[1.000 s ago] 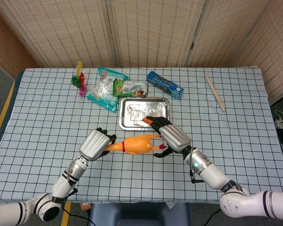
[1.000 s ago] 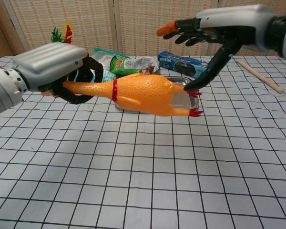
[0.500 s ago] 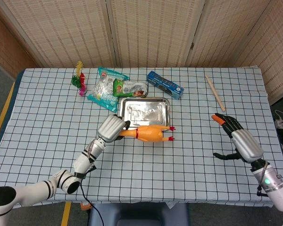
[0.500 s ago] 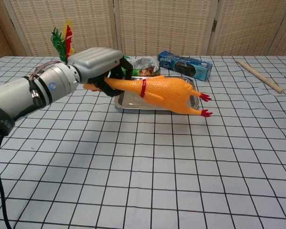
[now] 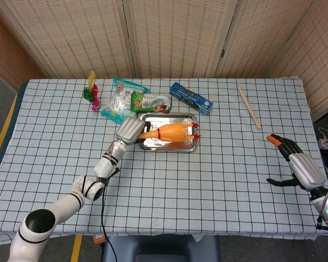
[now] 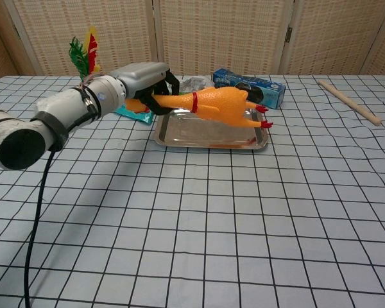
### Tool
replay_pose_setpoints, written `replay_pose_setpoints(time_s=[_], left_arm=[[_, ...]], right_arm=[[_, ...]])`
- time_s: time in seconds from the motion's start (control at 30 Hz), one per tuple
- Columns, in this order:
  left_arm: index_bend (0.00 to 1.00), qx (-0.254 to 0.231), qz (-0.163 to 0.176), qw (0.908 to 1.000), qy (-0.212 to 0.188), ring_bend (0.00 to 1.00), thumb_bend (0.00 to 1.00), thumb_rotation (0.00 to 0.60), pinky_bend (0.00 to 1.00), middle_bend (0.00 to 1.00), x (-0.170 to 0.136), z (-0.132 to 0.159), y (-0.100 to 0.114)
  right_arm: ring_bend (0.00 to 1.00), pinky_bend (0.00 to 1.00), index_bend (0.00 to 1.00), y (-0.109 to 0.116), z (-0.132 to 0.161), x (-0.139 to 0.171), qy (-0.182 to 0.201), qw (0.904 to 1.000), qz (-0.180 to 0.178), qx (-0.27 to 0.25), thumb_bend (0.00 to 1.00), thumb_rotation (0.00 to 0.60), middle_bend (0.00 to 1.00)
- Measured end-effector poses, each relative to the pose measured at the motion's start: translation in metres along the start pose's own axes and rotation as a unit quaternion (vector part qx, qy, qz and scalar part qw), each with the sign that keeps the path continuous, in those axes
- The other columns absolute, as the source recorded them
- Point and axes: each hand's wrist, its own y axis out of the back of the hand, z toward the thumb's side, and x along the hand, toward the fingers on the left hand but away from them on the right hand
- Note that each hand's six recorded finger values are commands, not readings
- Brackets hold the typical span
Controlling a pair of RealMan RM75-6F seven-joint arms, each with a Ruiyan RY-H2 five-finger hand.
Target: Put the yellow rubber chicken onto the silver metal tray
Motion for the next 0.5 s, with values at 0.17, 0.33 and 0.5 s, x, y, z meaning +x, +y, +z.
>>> replay_pose_setpoints(time_s=[0.17,0.33,0.5], left_arm=[[0.01,-0.019,-0.02,0.9996,-0.005,0.1,0.44,0.6,0.27,0.08,0.006,0.004,-0.009],[0.0,-0.05,-0.005,0.9986,-0.015,0.0,0.4,0.6,0.18,0.0,0.012,0.012,-0.003],[0.0,-0.068,0.017,0.9968,-0.037,0.0,0.39,0.6,0.17,0.0,0.013,0.021,0.008]], right_arm=[[0.0,0.0,0.0,-0.006,0.0,0.004,0.004,0.9998,0.016,-0.009,0.08,0.6,0.0],[0.0,0.0,0.0,-0.009,0.001,0.012,0.008,0.9997,0.021,0.005,0.08,0.6,0.0],[0.0,0.0,0.0,-0.007,0.005,0.019,0.013,0.9998,0.011,0.009,0.08,0.6,0.0]])
